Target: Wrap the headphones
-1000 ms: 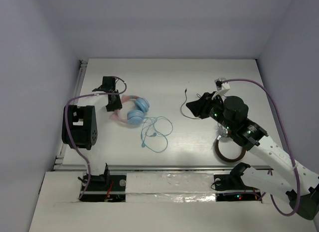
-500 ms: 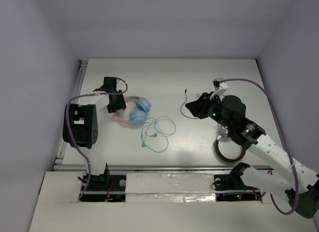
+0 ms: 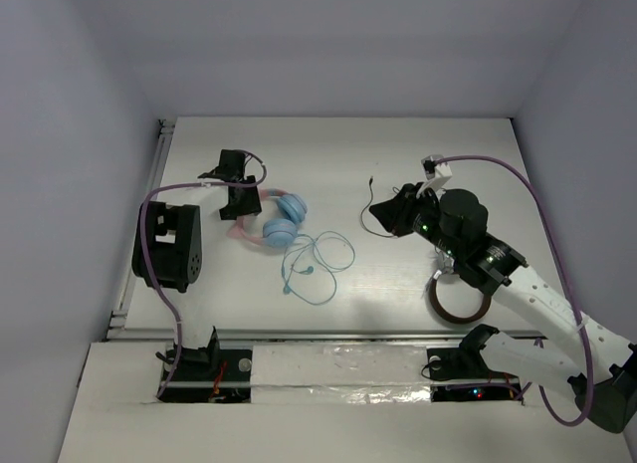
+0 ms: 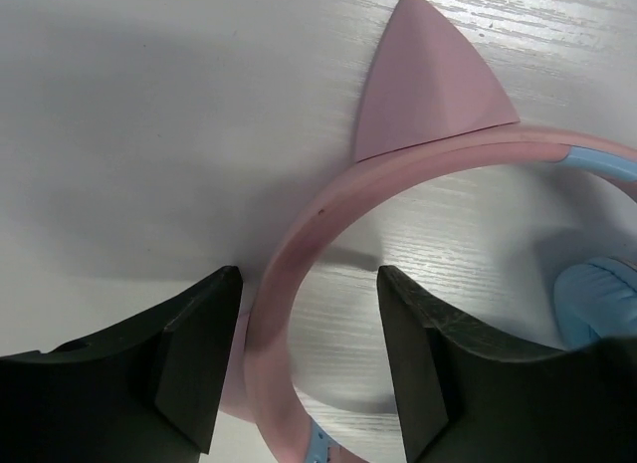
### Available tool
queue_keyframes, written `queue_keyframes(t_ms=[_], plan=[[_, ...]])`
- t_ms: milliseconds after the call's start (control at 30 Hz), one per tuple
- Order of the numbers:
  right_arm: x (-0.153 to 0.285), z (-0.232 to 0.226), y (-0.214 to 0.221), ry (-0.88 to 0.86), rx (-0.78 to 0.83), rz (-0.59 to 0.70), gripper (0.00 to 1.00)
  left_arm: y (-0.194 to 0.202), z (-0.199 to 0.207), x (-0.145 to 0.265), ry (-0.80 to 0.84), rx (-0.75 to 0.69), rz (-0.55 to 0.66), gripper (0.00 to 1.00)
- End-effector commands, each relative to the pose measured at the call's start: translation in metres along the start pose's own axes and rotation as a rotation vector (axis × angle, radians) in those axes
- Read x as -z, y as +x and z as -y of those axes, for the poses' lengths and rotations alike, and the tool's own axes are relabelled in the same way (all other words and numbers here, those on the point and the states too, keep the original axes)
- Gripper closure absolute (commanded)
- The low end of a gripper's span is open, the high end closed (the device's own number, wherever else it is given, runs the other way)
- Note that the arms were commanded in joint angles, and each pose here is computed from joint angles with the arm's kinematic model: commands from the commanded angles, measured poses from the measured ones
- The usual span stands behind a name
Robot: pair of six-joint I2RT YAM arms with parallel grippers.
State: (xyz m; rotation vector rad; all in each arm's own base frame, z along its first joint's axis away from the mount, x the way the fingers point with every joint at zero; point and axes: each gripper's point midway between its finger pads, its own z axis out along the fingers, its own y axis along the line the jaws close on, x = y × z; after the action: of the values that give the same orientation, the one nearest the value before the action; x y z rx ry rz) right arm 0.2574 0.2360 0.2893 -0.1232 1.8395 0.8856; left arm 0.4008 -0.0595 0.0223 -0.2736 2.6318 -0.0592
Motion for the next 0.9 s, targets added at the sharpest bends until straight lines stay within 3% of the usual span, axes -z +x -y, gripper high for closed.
queue_keyframes(t_ms=[0, 367, 667, 767, 800, 833, 867], plan=[[0.0, -0.012, -0.012, -0.049, 0.01, 0.045, 0.77, 0.014, -0.014, 0.001, -0.057, -0.01, -0.063, 0.45], [-0.003, -0.015, -0.009, -0.058, 0.007, 0.036, 0.77, 0.012, -0.009, -0.025, -0.074, -0.073, -0.077, 0.61], [-0.002, -0.014, -0.011, -0.05, 0.004, 0.044, 0.77, 0.001, -0.007, -0.02, -0.069, -0.068, -0.036, 0.56], [-0.003, -0.015, -0.01, -0.054, -0.002, 0.038, 0.77, 0.012, -0.007, -0.029, -0.061, -0.074, -0.072, 0.72], [-0.003, -0.015, -0.01, -0.053, -0.002, 0.039, 0.77, 0.017, -0.007, -0.032, -0.055, -0.077, -0.088, 0.89], [-0.002, -0.014, -0.009, -0.051, -0.002, 0.038, 0.77, 0.016, -0.005, -0.032, -0.048, -0.078, -0.088, 0.99], [-0.002, -0.013, -0.009, -0.049, -0.001, 0.038, 0.77, 0.015, -0.004, -0.031, -0.043, -0.078, -0.086, 1.0]])
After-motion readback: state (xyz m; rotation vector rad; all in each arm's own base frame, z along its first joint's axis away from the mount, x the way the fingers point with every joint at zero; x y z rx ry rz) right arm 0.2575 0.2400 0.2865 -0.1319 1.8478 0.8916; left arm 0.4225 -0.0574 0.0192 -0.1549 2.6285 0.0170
